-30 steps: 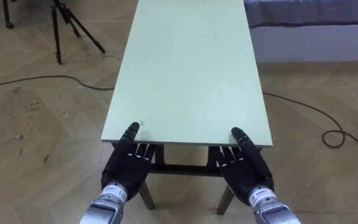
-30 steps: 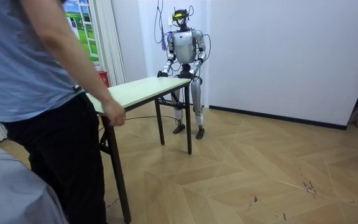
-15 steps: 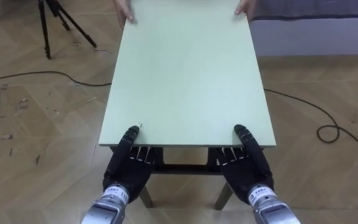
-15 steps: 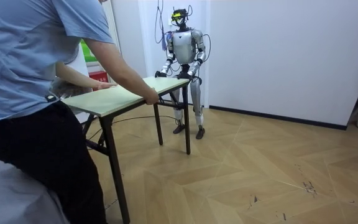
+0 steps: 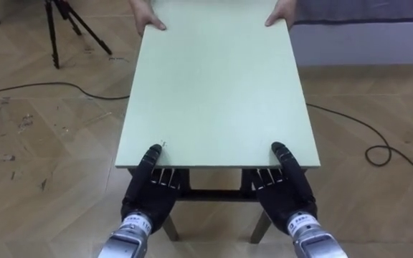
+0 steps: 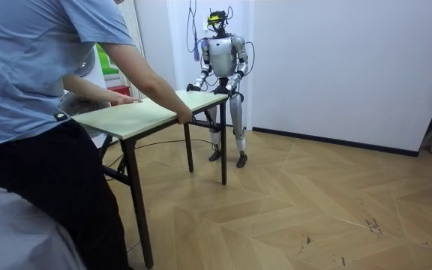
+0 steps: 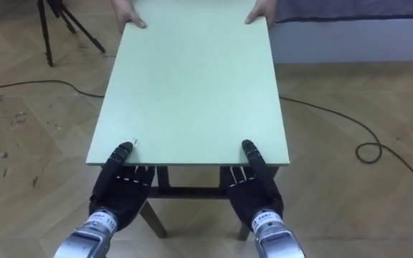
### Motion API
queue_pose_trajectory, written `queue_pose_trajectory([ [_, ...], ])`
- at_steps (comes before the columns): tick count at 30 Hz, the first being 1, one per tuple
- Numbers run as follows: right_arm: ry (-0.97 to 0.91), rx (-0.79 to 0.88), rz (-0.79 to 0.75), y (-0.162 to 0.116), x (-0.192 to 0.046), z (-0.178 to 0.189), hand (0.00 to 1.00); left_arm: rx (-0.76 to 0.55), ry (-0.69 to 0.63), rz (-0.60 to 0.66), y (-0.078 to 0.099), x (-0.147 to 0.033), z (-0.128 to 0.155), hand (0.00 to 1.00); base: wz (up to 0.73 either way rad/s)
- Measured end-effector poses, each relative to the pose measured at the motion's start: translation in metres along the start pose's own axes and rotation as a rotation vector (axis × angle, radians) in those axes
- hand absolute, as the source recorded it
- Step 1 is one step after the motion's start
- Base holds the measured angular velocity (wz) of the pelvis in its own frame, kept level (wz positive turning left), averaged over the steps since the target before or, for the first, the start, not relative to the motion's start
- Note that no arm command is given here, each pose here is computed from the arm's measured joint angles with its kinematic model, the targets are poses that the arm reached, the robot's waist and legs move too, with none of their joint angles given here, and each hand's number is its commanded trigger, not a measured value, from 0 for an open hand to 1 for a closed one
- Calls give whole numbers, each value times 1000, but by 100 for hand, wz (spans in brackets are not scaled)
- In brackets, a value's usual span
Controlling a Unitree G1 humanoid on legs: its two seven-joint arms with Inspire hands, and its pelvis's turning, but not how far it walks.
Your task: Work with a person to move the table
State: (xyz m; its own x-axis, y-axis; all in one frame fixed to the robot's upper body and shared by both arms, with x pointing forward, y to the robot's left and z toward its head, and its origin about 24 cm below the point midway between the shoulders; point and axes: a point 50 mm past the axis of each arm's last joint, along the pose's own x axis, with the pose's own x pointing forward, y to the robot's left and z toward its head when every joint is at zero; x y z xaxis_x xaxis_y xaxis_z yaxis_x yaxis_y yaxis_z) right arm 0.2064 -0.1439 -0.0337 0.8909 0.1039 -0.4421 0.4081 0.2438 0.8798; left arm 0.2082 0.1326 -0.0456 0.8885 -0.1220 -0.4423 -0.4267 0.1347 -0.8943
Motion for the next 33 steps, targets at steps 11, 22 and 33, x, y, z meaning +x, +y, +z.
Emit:
queue_pose_trajectory([
  [11,-6,10,87,20,-4,-1,100,17,-42,-94,-21,-4,4,100,-2],
  [22,-8,31,121,10,-23,-2,100,47,-38,-111,-14,-25,-2,100,-3],
  [33,6,18,155,5,-34,-2,100,33,-42,-117,-7,-41,-7,100,0],
])
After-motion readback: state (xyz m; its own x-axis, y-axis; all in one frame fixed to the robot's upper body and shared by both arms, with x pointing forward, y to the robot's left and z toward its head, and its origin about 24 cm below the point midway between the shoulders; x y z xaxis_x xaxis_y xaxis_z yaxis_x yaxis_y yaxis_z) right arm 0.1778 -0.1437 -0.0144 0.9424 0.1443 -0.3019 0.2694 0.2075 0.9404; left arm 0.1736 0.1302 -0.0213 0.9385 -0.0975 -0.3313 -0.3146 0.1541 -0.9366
